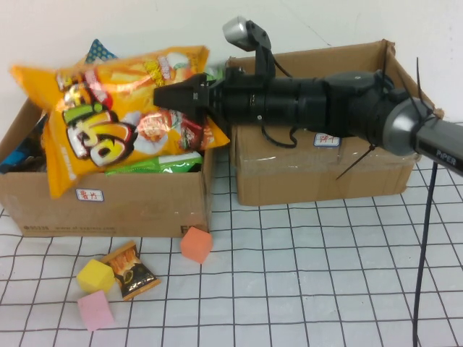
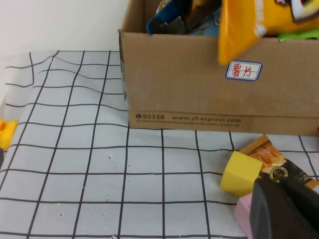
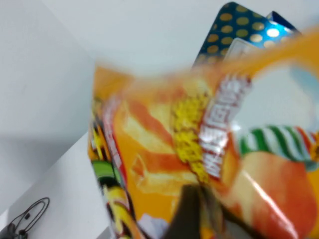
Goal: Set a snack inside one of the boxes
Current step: Place the potato chip in the potato chip box
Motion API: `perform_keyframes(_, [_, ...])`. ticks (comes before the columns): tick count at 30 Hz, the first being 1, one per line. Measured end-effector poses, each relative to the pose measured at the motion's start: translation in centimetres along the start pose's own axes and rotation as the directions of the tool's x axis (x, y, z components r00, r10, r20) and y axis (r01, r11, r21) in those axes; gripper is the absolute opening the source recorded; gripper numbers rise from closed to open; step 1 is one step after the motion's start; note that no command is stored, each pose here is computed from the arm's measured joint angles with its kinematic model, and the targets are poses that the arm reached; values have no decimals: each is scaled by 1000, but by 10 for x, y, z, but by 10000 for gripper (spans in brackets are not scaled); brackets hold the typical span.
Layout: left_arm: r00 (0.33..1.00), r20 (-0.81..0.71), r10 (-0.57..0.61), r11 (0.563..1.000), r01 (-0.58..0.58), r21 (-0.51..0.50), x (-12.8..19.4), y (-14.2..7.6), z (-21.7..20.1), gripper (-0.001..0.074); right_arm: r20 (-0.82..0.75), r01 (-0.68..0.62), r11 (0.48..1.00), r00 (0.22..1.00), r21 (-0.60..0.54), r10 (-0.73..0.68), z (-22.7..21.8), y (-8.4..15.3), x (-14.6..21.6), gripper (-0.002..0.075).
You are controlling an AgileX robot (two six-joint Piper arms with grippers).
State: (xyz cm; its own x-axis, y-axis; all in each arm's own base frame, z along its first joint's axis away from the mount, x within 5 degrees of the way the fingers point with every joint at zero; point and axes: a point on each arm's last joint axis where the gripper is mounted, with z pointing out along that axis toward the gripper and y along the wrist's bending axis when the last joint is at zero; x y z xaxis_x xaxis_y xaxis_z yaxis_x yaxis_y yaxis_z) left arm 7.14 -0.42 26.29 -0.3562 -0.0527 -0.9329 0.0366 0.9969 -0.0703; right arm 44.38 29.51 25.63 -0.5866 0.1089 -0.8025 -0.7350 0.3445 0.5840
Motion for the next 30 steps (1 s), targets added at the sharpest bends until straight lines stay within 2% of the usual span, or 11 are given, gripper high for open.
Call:
perform_keyframes(2, [1000,0,0,1000,0,0,0,0,0,-1,-2,3,1000,1000,-2,-3,-1,2,-2,642])
perform_keyframes(5, [1000,-3,0,1000,0,0,0,0,0,-1,-2,30,1000,1000,-2,-30,-4,9,-8,674])
perform_keyframes(16, [1000,-13,0,1000,0,-2,1,0,0,-1,-36,280,959,960,39,-279,-40,64,-53,674])
perform_keyframes(20, [1000,-15,0,1000,0,-2,1,0,0,-1,-57,349,935,937,66,-345,-53,82,-65,637])
perform_keyframes(23, [1000,-17,0,1000,0,-2,2,0,0,-1,-112,404,909,913,102,-393,-56,80,-64,596])
perform_keyframes(30, [1000,-18,-3,1000,3,-1,2,0,0,-1,-236,481,853,870,204,-434,-59,66,-59,575])
